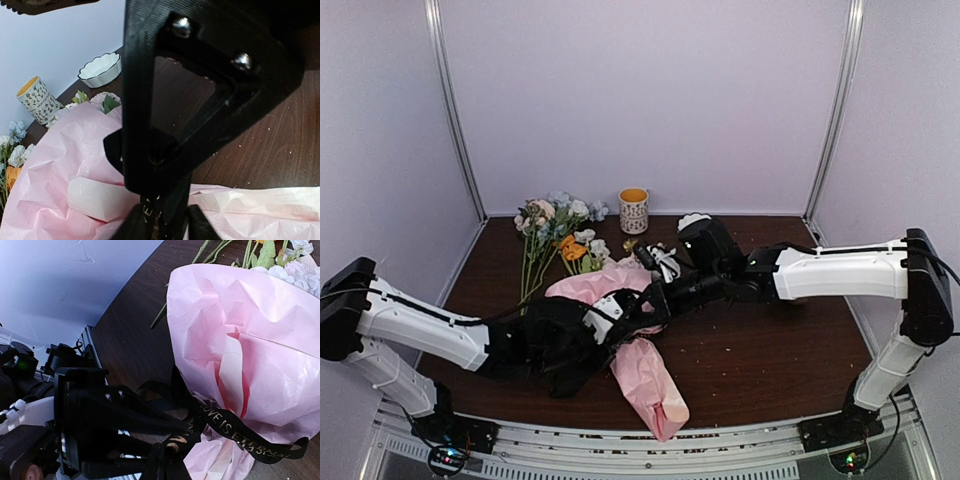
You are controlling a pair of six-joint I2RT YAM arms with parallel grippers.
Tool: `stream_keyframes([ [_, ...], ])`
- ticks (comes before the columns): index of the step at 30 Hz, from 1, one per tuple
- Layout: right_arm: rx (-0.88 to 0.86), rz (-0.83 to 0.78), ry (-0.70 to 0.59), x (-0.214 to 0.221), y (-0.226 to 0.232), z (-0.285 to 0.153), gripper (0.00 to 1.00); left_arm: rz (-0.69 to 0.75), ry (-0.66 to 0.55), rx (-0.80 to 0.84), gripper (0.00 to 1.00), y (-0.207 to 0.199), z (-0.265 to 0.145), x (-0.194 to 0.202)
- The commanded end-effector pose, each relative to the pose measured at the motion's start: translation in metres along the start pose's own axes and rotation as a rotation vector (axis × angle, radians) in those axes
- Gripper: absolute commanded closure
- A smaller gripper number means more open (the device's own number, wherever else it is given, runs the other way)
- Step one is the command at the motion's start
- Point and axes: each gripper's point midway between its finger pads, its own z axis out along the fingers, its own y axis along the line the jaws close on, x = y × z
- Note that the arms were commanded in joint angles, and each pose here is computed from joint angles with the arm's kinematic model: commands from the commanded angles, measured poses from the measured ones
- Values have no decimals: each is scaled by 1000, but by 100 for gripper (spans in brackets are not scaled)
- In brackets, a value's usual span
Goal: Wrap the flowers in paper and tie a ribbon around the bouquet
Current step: Cross the half-tied ribbon over the folded bouquet.
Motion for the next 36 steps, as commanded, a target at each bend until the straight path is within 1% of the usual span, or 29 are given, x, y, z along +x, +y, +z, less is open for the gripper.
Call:
stream_keyframes([
  [1, 84, -23, -33, -12, -8, -7, 100, -59, 63, -32, 45, 11, -9, -15],
  [2, 89, -26, -34, -12, -9, -8, 100, -68, 92, -26, 37, 11, -12, -14],
  [3, 91, -28, -33, -12, -9, -8, 100, -75, 135, -14, 32, 10, -15, -10],
  [5, 97, -32, -33, -12, -10, -8, 100, -101, 207, 19, 24, 6, -25, -5],
  [9, 108, -41, -37, -15, -10, -10, 100, -190, 325, 45, 14, 4, -46, 12],
  [11, 109, -45, -41, -16, -9, -11, 100, -265, 391, 36, 11, 7, -57, 26],
  [13, 114, -50, -42, -17, -9, -12, 100, -387, 495, 3, 13, 16, -66, 50],
  [16, 113, -51, -37, -17, -8, -12, 100, -604, 655, -51, 31, 32, -79, 100],
  [17, 112, -53, -35, -17, -8, -12, 100, -649, 688, -54, 33, 31, -82, 114],
  [19, 110, -55, -36, -17, -8, -12, 100, -686, 734, -77, 33, 31, -87, 137],
  [21, 111, -58, -35, -17, -8, -12, 100, -683, 775, -99, 30, 31, -90, 152],
  [23, 112, -58, -32, -16, -8, -12, 100, -660, 813, -99, 29, 28, -85, 161],
  [26, 117, -59, -34, -16, -8, -14, 100, -653, 841, -35, 30, 17, -77, 161],
  [27, 122, -58, -34, -15, -9, -14, 100, -648, 849, -31, 32, 16, -76, 163],
  [28, 126, -59, -35, -16, -10, -14, 100, -646, 855, -28, 37, 15, -75, 164],
  [29, 128, -59, -37, -16, -10, -15, 100, -646, 857, -25, 44, 14, -76, 165],
  [30, 128, -61, -39, -17, -9, -16, 100, -645, 860, -24, 55, 14, -76, 165],
  [31, 129, -62, -40, -18, -9, -16, 100, -644, 863, -26, 68, 15, -78, 165],
  [32, 131, -66, -47, -19, -8, -18, 100, -639, 869, -30, 85, 16, -81, 165],
  [33, 135, -72, -52, -21, -8, -19, 100, -634, 873, -37, 96, 17, -84, 164],
  [34, 140, -77, -58, -23, -8, -21, 100, -624, 875, -50, 100, 21, -88, 163],
  [36, 160, -85, -55, -24, -10, -22, 100, -598, 853, -118, 100, 36, -99, 154],
])
